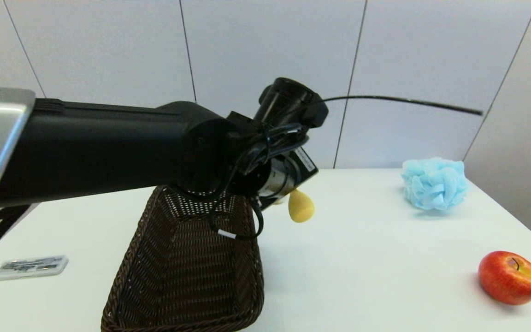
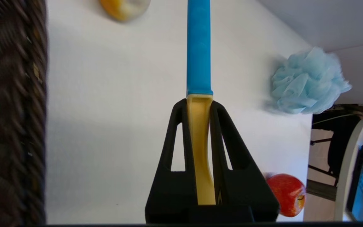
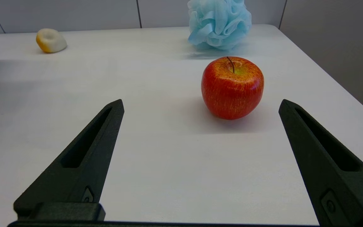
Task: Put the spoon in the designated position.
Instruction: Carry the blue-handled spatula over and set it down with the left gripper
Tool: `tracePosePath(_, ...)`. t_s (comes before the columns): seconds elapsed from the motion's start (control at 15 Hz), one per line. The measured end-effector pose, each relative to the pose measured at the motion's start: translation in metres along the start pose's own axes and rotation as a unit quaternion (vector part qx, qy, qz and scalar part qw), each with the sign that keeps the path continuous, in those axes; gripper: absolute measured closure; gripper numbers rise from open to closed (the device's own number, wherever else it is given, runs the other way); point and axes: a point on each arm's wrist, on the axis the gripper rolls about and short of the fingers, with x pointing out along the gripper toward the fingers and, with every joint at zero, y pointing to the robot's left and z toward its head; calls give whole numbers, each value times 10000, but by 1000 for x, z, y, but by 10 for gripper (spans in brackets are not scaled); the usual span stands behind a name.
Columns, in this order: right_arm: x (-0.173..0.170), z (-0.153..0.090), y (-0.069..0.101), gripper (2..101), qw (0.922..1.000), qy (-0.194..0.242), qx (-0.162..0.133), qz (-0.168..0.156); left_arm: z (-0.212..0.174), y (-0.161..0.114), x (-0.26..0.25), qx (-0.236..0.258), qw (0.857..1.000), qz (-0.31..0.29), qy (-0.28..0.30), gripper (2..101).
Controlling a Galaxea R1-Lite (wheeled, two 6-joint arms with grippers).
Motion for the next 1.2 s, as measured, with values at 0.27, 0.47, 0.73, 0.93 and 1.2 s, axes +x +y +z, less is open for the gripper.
tracePosePath(0.27,0,0,0,49,10000,0,0,2,-30,-3,15,105,9997,196,74,911)
tracePosePath(0.47,0,0,0,49,10000,2,2,2,-44,-1,30,236,9987,445,-49,911)
tracePosePath(0.73,0,0,0,49,10000,0,2,0,-62,2,44,371,9974,611,-10,911)
tracePosePath(0.93,0,0,0,49,10000,0,0,2,-73,4,53,443,9970,627,29,911)
tracePosePath(1.2,0,0,0,49,10000,0,0,4,-80,8,60,528,9958,747,63,911)
